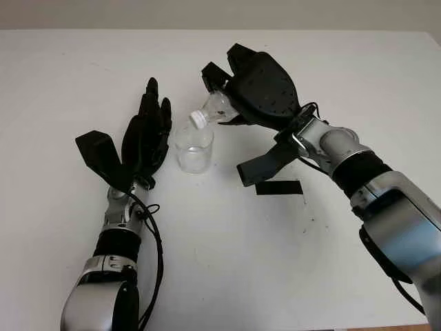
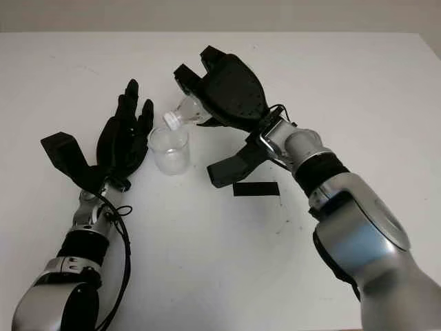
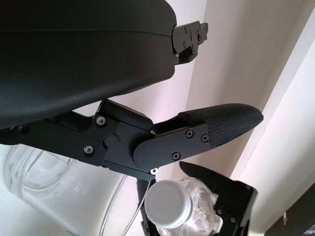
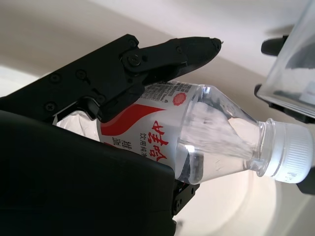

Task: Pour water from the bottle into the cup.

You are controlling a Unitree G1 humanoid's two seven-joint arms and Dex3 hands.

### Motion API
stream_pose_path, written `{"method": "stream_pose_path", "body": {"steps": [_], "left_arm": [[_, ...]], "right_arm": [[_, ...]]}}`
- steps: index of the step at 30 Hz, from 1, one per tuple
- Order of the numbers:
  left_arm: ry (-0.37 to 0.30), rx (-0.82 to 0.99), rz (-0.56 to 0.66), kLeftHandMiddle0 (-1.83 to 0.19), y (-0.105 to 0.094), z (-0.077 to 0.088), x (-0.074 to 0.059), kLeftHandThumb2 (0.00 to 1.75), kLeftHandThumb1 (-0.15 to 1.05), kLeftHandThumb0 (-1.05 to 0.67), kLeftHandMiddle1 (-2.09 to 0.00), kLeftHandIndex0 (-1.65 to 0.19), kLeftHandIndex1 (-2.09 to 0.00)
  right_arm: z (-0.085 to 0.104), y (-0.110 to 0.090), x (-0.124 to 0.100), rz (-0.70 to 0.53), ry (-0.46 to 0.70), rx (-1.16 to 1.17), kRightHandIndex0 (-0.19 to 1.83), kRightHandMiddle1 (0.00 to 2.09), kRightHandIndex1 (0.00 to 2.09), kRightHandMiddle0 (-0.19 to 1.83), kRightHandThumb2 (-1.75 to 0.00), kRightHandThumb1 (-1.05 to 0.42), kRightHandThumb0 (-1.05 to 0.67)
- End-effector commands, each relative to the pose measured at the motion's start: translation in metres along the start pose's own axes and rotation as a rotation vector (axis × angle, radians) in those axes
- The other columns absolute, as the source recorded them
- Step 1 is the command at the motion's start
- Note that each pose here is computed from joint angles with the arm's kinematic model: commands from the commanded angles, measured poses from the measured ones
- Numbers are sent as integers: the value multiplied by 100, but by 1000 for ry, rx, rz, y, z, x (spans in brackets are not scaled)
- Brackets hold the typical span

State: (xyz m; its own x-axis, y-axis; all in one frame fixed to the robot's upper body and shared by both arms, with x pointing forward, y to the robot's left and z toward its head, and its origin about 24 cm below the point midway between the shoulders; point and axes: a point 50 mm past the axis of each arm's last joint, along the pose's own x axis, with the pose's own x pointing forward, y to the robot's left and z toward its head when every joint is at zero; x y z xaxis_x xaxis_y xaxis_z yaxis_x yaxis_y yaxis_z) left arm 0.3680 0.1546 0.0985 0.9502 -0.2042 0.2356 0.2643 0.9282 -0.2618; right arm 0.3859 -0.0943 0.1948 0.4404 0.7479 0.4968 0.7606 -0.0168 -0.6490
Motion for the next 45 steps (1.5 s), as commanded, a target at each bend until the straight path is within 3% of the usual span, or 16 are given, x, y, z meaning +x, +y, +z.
{"method": "stream_pose_path", "body": {"steps": [1, 4, 9, 12, 18, 26, 29, 33, 36, 40, 45], "left_arm": [[54, -14, 15, 19, 1, -16, -9, 73, 105, -86, 0, 19, 0], [53, -13, 13, 19, 0, -16, -9, 72, 105, -87, 0, 19, 0], [53, -9, 10, 19, 0, -16, -8, 72, 105, -88, 0, 19, 0], [51, -16, 10, 19, 0, -16, -8, 72, 105, -88, 0, 19, 0], [49, -13, 10, 19, 0, -16, -8, 71, 105, -89, 0, 19, 0], [50, -17, 13, 19, 1, -17, -8, 71, 105, -89, 0, 19, 0], [49, -16, 16, 19, 1, -17, -8, 70, 105, -88, 0, 19, 0], [48, -15, 10, 19, 1, -17, -8, 70, 105, -89, 0, 19, 0], [48, -15, 9, 19, 1, -16, -8, 70, 105, -89, 0, 19, 0], [49, -14, 8, 19, 1, -16, -9, 71, 105, -88, 0, 19, 0], [49, -4, -3, 19, 2, -16, -10, 72, 105, -87, 0, 19, 0]], "right_arm": [[-4, -14, 16, -76, -28, -47, 133, 209, 209, 56, -40, -105, -54], [-3, -16, 17, -85, -63, -90, 129, 209, 209, 44, -43, -105, -54], [-3, -19, 18, -143, -137, -148, 126, 202, 209, 28, -26, -105, -52], [-3, -19, 18, -160, -144, -146, 126, 200, 209, 24, -24, -105, -50], [-4, -18, 18, -157, -147, -153, 127, 208, 209, 29, -27, -105, -49], [-6, -17, 16, -133, -117, -158, 124, 204, 209, 27, -30, -105, -53], [-8, -17, 15, -131, -111, -174, 124, 208, 209, 37, -34, -105, -53], [-9, -16, 13, -130, -105, -177, 124, 209, 209, 32, -30, -105, -53], [-9, -16, 12, -124, -29, -58, 125, 209, 209, 41, -33, -105, -53], [-14, -14, 8, -102, 195, 236, 133, 209, 209, 85, -38, -105, -51], [-25, -15, 0, -114, 464, 545, 147, 209, 209, 107, -43, -105, -51]]}}
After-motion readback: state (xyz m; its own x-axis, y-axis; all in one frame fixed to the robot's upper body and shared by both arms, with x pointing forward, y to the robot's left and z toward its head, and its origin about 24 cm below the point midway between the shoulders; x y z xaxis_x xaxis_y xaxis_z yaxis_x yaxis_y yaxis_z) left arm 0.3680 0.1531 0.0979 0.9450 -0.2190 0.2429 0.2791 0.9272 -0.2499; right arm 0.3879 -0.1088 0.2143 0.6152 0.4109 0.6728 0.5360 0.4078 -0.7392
